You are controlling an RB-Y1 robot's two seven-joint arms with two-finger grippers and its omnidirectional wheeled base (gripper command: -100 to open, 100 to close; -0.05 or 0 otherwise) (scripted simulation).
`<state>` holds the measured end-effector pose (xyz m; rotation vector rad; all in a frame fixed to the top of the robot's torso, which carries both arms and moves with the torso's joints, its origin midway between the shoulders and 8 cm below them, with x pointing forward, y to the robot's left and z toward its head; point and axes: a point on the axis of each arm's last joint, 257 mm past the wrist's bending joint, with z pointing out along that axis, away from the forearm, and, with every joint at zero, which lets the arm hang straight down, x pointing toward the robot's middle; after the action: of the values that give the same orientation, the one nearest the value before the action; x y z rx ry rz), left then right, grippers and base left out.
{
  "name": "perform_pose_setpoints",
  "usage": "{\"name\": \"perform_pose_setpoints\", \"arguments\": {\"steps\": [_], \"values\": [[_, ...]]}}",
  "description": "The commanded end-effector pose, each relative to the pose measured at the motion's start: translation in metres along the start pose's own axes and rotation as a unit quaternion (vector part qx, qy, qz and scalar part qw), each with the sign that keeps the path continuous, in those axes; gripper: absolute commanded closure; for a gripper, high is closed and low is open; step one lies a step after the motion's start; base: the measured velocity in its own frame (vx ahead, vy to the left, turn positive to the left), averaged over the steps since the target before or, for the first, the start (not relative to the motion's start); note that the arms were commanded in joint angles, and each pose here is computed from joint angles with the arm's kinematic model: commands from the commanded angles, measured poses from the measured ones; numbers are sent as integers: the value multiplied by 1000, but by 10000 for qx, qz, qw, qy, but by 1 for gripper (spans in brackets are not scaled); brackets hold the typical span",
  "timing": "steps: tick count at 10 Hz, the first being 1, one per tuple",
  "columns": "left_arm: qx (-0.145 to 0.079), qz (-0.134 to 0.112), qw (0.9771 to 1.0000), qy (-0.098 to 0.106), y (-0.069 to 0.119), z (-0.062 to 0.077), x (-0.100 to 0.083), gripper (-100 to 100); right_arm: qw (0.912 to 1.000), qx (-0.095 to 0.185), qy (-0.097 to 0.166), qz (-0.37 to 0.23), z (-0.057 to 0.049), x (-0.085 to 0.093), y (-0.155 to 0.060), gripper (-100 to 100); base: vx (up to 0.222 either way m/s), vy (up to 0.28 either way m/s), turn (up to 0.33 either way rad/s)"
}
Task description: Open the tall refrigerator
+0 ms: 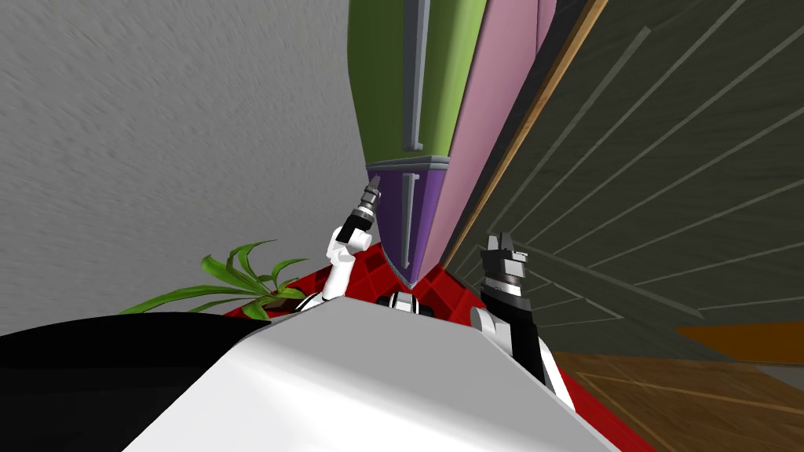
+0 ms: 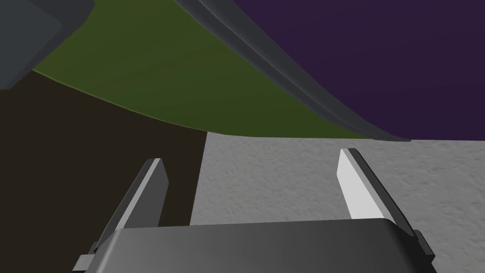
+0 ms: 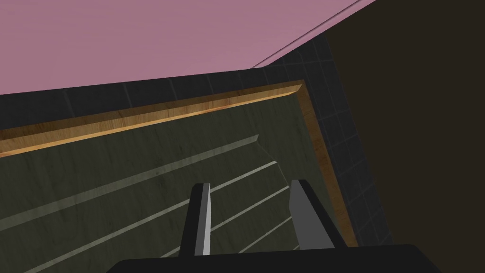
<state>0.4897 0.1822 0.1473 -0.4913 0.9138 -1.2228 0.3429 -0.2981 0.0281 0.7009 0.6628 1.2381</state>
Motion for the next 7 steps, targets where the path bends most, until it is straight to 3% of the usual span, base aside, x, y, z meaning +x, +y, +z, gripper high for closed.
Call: {"name": "perform_pose_setpoints", "arguments": {"steps": [1,7], "values": [[2,92,9999,47,-15,15,5,-100,10000,0,0,0,0,0,0,0,-33,-15,-11],[-87,274,9995,144,-38,44,16,-100,10000,0,0,0,0,0,0,0,-25,-14,-4]]}}
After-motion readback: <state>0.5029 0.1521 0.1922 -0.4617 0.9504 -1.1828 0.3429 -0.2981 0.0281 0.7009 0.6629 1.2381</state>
